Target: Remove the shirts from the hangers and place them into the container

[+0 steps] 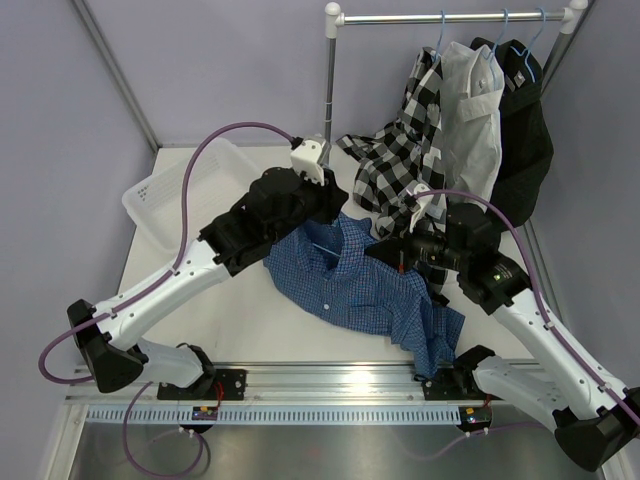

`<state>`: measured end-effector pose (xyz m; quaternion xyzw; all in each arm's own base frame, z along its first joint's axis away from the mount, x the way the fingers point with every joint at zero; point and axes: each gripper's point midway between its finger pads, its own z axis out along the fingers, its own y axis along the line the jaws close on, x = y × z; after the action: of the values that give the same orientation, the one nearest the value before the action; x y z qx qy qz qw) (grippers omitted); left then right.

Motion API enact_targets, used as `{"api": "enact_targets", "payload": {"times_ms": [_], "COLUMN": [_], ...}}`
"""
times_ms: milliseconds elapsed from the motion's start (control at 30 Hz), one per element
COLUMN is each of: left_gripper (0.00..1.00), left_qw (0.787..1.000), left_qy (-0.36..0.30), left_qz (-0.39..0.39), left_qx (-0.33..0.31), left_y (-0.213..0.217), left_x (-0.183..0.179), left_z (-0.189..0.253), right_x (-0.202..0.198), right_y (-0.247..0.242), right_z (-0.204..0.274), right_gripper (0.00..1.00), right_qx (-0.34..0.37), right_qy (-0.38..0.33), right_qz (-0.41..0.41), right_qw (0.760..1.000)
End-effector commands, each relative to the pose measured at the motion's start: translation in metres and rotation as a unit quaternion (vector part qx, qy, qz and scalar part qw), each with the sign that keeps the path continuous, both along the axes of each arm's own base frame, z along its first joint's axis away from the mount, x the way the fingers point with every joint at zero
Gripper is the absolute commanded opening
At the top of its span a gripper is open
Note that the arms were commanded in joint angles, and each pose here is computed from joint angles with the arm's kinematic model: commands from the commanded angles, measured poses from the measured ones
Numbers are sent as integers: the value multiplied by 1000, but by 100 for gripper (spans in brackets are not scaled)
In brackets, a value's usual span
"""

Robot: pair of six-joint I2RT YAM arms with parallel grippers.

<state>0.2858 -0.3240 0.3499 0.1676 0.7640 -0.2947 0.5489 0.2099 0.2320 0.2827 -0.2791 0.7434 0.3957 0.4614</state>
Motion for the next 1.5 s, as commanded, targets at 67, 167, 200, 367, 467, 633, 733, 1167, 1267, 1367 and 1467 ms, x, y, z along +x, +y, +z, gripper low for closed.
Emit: {"api": "enact_targets", "payload": {"times_ms": [67, 167, 200, 367, 467, 633, 733, 1167, 1267, 1367, 1467], "left_gripper": [20, 4, 0, 0, 0, 0, 0, 0, 0, 0, 0], "left_qw": [999, 999, 999, 998, 995, 985, 979, 953, 950, 945, 944], "left_qy": [-28, -33, -35, -55, -71, -84, -75, -73, -73, -77, -77], "left_qz": [17, 17, 17, 33, 67, 143, 182, 279, 286, 294, 299], "left_qx": [-23, -22, -22, -10, 5, 46, 58, 94, 104, 117, 120], "left_y": [-1, 0, 0, 13, 30, 58, 66, 102, 106, 110, 112], "left_x": [7, 7, 7, 8, 13, 27, 35, 43, 44, 45, 45], "left_z": [21, 23, 24, 30, 31, 10, -5, -23, -28, -30, -31], "right_x": [-2, -1, 0, 3, 6, 13, 17, 43, 46, 43, 37], "right_y": [5, 5, 4, 1, -3, -20, -26, 0, 20, 40, 63], "right_z": [23, 21, 20, 22, 27, 36, 47, 29, 21, 17, 15], "right_gripper": [0, 0, 0, 25, 42, 61, 68, 74, 74, 74, 73], "right_qx": [30, 28, 27, 28, 24, 6, 7, -16, -29, -19, -8], "right_qy": [-39, -37, -36, -36, -39, -49, -52, -3, 13, 30, 41], "right_qz": [11, 7, 5, -10, -26, -77, -105, -196, -213, -219, -217], "right_qw": [999, 999, 999, 999, 999, 996, 993, 980, 977, 975, 975]}}
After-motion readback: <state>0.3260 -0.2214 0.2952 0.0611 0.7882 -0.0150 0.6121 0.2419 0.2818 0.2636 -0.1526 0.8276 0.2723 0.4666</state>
